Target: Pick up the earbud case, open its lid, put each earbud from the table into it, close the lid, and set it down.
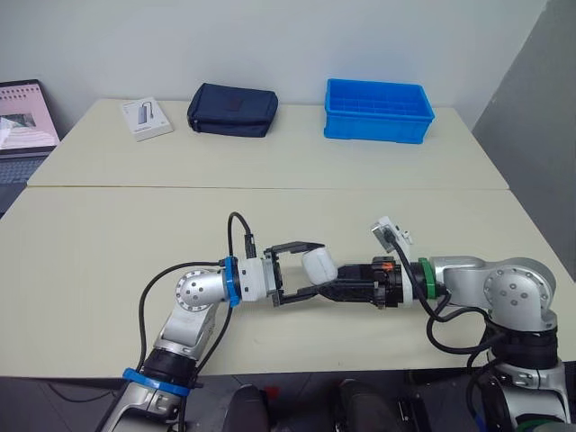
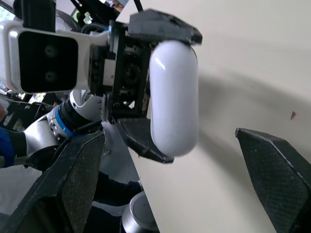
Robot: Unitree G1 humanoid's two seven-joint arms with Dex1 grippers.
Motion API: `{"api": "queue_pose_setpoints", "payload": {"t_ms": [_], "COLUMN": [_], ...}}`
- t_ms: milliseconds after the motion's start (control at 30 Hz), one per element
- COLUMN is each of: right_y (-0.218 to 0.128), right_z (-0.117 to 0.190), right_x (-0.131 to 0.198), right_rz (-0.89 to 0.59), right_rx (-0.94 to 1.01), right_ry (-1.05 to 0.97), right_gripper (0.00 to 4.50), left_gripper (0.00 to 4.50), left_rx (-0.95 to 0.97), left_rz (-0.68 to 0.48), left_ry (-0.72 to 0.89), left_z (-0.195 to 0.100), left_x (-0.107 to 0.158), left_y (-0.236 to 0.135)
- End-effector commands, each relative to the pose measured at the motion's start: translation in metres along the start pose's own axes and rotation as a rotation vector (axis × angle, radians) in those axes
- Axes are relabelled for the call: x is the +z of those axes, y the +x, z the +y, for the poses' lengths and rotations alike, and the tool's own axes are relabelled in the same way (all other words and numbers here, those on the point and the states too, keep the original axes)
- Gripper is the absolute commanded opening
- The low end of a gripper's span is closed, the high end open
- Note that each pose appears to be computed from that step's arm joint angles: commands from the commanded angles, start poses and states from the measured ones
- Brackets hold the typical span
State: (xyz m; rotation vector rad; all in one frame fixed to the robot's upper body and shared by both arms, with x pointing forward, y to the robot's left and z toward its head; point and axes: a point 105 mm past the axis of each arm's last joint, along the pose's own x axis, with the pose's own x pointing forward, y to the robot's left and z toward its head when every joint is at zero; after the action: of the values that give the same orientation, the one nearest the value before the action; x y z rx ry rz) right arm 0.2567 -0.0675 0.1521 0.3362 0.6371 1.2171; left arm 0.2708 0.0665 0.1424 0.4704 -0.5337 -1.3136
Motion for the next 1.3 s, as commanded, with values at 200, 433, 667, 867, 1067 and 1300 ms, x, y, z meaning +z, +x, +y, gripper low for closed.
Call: {"api": "queue_pose_setpoints", "payload": {"t_ms": [200, 433, 667, 867, 1067, 1300], "right_y": [0.002, 0.006, 0.007, 0.006, 0.001, -0.022], "right_z": [0.008, 0.011, 0.012, 0.012, 0.000, -0.020], "right_x": [0.009, 0.008, 0.009, 0.011, 0.017, 0.027], "right_rz": [-0.014, 0.006, 0.010, 0.023, 0.062, 0.265], "right_rx": [0.071, 0.100, 0.111, 0.111, 0.014, -0.190], "right_ry": [-0.010, -0.004, -0.004, -0.015, -0.122, -0.598], "right_gripper": [3.90, 1.51, 0.78, 0.78, 0.78, 0.78], "left_gripper": [2.86, 2.86, 2.86, 4.34, 4.50, 4.50], "left_rx": [-0.016, -0.017, 0.010, 0.017, -0.013, -0.087], "left_rz": [-0.061, -0.075, -0.075, -0.047, 0.171, 0.397], "left_ry": [0.044, 0.040, 0.025, -0.057, -0.275, -0.540], "left_z": [0.000, 0.000, 0.003, 0.011, 0.021, 0.020], "left_x": [0.015, 0.017, 0.016, 0.011, -0.015, -0.016], "left_y": [0.007, 0.010, 0.011, 0.008, -0.006, -0.025]}}
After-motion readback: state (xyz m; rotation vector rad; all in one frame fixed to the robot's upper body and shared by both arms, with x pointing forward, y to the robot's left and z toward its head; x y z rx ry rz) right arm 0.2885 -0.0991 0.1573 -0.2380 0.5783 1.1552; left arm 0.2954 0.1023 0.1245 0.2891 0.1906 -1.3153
